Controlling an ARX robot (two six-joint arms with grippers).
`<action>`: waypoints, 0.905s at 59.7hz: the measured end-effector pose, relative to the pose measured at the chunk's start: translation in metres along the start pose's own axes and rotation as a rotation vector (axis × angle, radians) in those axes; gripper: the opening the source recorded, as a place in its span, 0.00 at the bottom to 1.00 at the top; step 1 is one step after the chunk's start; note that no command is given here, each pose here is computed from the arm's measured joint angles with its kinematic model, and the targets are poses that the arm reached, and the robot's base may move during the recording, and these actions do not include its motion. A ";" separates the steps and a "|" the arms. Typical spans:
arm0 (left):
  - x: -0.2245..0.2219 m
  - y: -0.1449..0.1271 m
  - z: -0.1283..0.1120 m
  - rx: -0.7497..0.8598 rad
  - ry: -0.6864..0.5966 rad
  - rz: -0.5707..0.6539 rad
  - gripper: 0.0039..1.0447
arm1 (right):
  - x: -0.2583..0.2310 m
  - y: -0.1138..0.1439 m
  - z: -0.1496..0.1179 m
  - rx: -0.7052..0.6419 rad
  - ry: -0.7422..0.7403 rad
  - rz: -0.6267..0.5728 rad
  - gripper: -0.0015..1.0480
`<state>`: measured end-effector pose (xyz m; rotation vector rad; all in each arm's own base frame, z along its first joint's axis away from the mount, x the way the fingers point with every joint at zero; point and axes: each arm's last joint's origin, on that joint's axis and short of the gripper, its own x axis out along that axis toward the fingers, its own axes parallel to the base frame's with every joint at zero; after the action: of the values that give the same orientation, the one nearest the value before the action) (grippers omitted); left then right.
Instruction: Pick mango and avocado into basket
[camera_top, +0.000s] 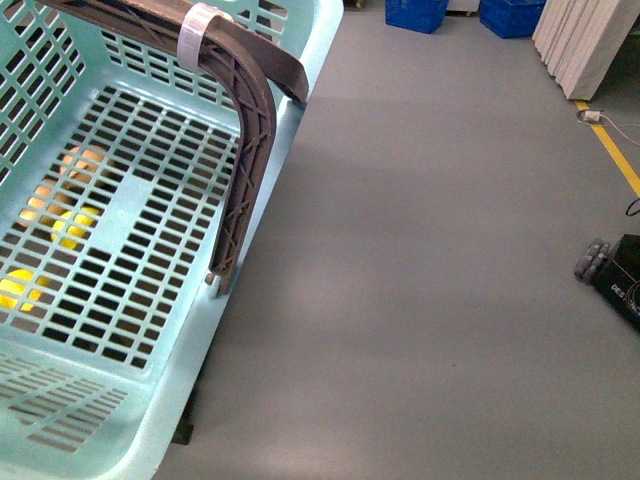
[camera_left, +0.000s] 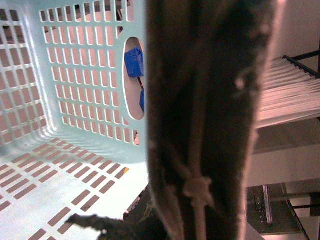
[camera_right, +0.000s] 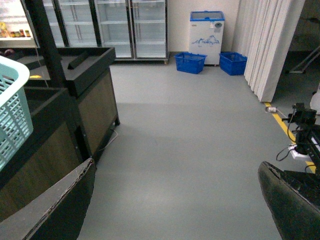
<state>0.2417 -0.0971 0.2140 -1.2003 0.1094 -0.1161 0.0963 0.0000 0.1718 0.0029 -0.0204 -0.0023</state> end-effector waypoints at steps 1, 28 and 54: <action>0.000 0.000 0.000 0.000 0.000 0.000 0.05 | 0.000 0.000 0.000 0.000 0.000 0.000 0.92; 0.000 0.000 0.002 0.007 -0.023 0.007 0.05 | 0.000 0.000 0.000 0.000 -0.002 0.002 0.92; 0.000 0.000 0.002 0.009 -0.023 0.007 0.05 | 0.000 0.000 0.000 0.000 -0.002 0.002 0.92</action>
<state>0.2421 -0.0953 0.2144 -1.1923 0.0933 -0.0966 0.0962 0.0001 0.1720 0.0025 -0.0219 -0.0004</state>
